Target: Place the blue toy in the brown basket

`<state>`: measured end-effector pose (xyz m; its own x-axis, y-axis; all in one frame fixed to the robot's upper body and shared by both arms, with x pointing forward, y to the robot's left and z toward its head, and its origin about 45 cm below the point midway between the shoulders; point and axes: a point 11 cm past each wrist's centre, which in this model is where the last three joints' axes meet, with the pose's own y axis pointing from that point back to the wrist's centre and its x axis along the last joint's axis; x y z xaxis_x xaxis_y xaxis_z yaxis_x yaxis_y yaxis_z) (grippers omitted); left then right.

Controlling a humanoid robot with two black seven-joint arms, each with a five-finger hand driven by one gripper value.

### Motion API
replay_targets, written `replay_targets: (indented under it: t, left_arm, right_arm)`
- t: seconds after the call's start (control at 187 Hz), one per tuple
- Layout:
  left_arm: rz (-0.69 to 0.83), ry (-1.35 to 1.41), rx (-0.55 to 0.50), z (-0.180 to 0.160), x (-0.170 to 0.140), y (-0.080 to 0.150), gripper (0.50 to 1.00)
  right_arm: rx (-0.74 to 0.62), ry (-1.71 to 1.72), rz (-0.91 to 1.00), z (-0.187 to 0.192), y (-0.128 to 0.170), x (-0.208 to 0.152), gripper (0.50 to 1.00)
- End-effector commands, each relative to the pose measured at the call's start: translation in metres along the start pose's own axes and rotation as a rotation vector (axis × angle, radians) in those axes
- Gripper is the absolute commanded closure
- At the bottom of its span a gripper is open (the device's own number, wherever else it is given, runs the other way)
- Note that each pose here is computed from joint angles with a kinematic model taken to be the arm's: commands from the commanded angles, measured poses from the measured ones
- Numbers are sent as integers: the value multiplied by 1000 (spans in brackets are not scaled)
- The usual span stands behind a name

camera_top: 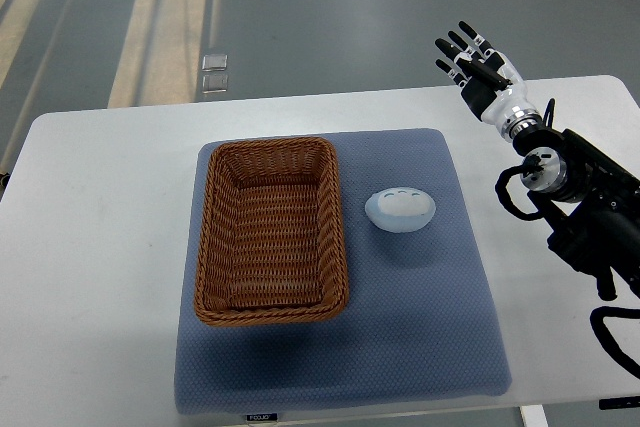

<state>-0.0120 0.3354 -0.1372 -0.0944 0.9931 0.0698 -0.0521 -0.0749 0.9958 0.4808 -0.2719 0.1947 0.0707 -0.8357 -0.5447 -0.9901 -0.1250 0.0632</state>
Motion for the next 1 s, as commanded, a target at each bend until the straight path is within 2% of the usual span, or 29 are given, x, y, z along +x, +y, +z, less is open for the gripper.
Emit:
replay_targets:
  t: [0.0,0.176,0.374,0.732,0.935,0.994]
  left_arm:
    - [0,0,0,0,0,0,500]
    - [0,-1,0,0,0,0,500]
    - [0,0,0,0,0,0,500]
    - [0,0,0,0,0,0,500]
    - [0,0,0,0,0,0,500]
    - [0,0,0,0,0,0,500]
  right_arm:
    - [1,3,-1,-1,1,1,587]
    - [20,56,42,-20,2,13,589]
    - [46,223,21,-60,7,10,589]
    - [-35,840,-272,-115,15,-54,589]
    - [-114,1271,-508,-109,35,-93,589]
    - [-177,1405,-560,-100,43,-99,589]
